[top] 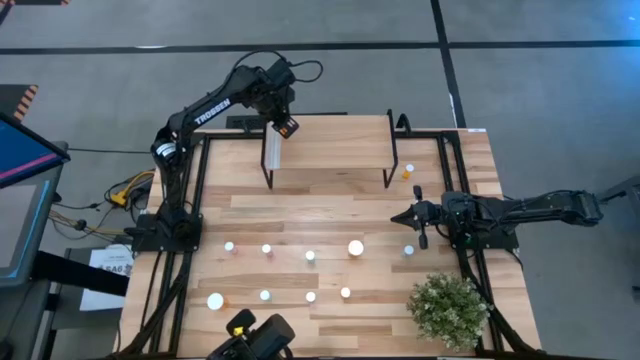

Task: Pick and place medicine bottles onto shelf by color
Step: Put the top left small orange pill bottle on the shelf, then put the top small orange pill bottle on the shelf

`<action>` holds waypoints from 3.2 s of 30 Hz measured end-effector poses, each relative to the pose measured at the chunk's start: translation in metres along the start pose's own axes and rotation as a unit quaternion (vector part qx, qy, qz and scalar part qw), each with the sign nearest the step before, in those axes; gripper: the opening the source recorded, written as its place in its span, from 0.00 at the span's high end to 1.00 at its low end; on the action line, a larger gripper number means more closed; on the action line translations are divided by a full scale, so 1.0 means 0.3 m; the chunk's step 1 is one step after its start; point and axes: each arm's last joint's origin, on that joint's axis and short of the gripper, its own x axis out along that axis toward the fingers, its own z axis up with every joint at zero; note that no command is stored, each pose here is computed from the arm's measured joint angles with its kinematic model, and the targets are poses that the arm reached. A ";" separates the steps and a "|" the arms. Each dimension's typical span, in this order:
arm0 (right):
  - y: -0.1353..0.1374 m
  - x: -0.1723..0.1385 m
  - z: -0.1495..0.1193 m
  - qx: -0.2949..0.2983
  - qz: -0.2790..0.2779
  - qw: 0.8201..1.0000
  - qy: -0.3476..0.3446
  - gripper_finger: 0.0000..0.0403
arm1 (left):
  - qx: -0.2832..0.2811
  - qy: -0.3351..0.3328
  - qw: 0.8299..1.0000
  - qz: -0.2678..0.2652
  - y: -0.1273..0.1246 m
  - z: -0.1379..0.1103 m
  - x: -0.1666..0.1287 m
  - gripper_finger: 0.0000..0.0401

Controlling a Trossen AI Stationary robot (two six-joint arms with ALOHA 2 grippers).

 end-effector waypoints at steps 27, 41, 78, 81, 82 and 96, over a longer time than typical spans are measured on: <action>0.000 0.000 0.000 0.000 0.000 1.000 0.000 0.92 | 0.018 0.042 0.999 0.012 -0.030 0.017 0.109 0.52; 0.000 0.000 0.000 0.000 0.000 1.000 0.000 0.92 | 0.017 0.006 1.000 0.021 -0.025 0.044 -0.048 0.37; 0.000 0.000 0.000 0.000 0.000 1.000 0.000 0.92 | 0.126 -0.342 0.926 -0.102 -0.416 -0.626 -0.535 0.47; 0.000 0.000 0.000 0.000 0.000 1.000 0.000 0.92 | 0.123 -0.376 0.906 -0.152 -0.424 -0.723 -0.481 0.47; 0.000 0.000 0.000 0.000 0.000 1.000 0.000 0.92 | 0.125 -0.385 0.900 -0.165 -0.429 -0.752 -0.454 0.47; 0.000 0.000 0.000 0.000 0.000 1.000 0.000 0.92 | 0.096 -0.472 0.819 -0.313 -0.502 -1.008 -0.064 0.47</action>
